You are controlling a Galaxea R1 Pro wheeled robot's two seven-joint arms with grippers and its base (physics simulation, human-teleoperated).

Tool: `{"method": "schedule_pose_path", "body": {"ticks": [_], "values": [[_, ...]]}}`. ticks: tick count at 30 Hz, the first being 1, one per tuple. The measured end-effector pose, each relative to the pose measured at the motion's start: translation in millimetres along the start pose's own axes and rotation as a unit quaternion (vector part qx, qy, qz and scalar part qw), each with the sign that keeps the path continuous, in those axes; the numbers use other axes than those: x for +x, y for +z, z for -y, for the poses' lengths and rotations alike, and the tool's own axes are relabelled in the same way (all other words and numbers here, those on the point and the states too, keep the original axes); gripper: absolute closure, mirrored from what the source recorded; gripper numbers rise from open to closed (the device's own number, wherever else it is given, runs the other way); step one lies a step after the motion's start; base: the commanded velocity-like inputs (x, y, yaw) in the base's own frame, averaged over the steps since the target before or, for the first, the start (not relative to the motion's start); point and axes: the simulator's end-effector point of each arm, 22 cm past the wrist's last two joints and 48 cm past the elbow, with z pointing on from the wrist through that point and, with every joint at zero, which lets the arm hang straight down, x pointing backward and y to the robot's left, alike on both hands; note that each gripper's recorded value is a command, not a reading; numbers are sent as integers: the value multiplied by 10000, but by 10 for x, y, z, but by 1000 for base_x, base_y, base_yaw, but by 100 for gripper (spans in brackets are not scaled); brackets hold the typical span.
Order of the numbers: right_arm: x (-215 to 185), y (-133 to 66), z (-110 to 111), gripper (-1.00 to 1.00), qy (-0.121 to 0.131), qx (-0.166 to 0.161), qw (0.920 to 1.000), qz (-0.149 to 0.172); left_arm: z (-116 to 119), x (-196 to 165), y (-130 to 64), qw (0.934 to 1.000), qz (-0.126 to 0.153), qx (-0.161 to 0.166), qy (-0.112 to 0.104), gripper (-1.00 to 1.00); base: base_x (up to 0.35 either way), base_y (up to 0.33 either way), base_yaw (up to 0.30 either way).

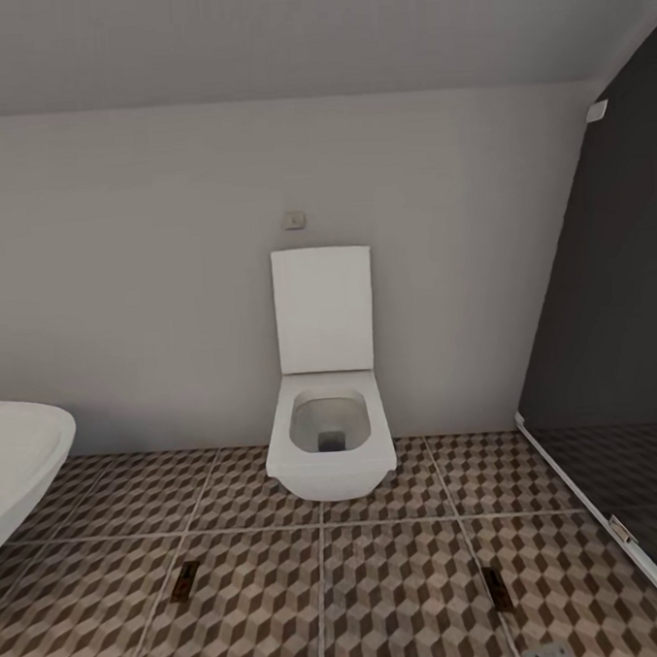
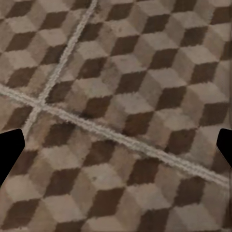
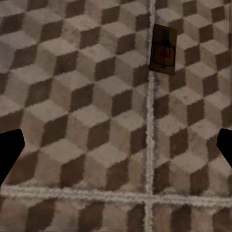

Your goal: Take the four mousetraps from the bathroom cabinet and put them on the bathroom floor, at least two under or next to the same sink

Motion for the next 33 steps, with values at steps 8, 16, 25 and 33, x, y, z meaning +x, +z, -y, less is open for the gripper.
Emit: {"method": "schedule_pose_path", "body": {"ticks": [8,16,25,33], "values": [[-152,-36,28,-100,13,26,9999,161,34,-137,-27,9999,151,46,-44,-100,0,0,0],[-305,-137,61,-100,13,26,9999,160,48,-287,-139,9999,150,44,-44,-100,0,0,0],[-475,-252,97,-100,13,26,9999,158,52,-452,-265,9999,148,24,-46,-100,0,0,0],[-624,-354,130,-100,12,26,9999,157,62,-596,-378,9999,147,17,-46,-100,0,0,0]]}}
